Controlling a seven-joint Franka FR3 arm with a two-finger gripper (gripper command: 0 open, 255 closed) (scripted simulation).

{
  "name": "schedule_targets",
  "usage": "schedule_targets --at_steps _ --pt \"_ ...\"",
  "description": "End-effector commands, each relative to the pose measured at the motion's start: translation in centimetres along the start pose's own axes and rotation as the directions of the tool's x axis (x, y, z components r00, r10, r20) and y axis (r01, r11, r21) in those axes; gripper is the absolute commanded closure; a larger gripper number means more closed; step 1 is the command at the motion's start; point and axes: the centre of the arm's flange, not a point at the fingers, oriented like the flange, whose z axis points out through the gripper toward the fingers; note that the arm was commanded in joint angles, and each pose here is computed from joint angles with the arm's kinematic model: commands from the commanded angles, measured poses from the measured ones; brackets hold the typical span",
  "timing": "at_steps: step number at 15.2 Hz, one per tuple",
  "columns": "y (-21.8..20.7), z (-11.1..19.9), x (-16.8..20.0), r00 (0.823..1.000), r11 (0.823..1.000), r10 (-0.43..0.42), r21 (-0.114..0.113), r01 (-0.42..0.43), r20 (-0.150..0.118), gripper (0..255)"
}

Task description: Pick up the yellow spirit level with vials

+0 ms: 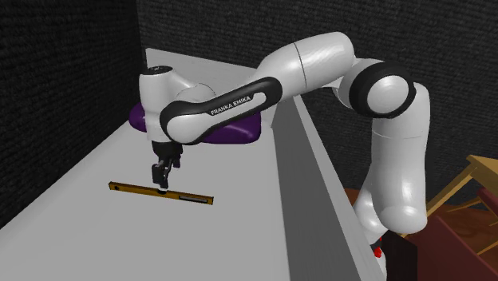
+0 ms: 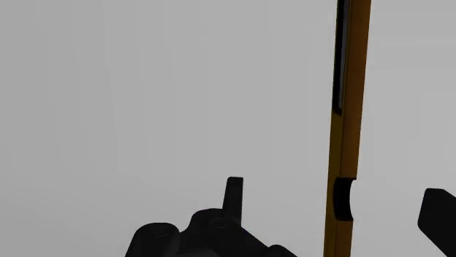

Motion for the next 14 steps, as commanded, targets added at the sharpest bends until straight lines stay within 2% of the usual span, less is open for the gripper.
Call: schedule_targets --at_steps 1,3,10,12,13,14 --pt "-1.5 1.5 1.8 0.999 0.999 -0.038 0.001 0.037 0.010 0" --pt "-2.6 2.5 2.9 0.998 0.998 -0.063 0.001 0.063 0.016 0" --pt "-2.6 6.5 3.1 0.998 0.998 -0.063 0.001 0.063 0.016 0" --pt "-2.6 6.5 3.1 0.998 0.998 -0.063 0.001 0.063 0.016 0" --pt "-2.6 6.5 3.1 0.998 0.998 -0.063 0.001 0.063 0.016 255" --pt "-2.6 6.5 3.1 0.998 0.998 -0.063 0.001 0.063 0.016 255"
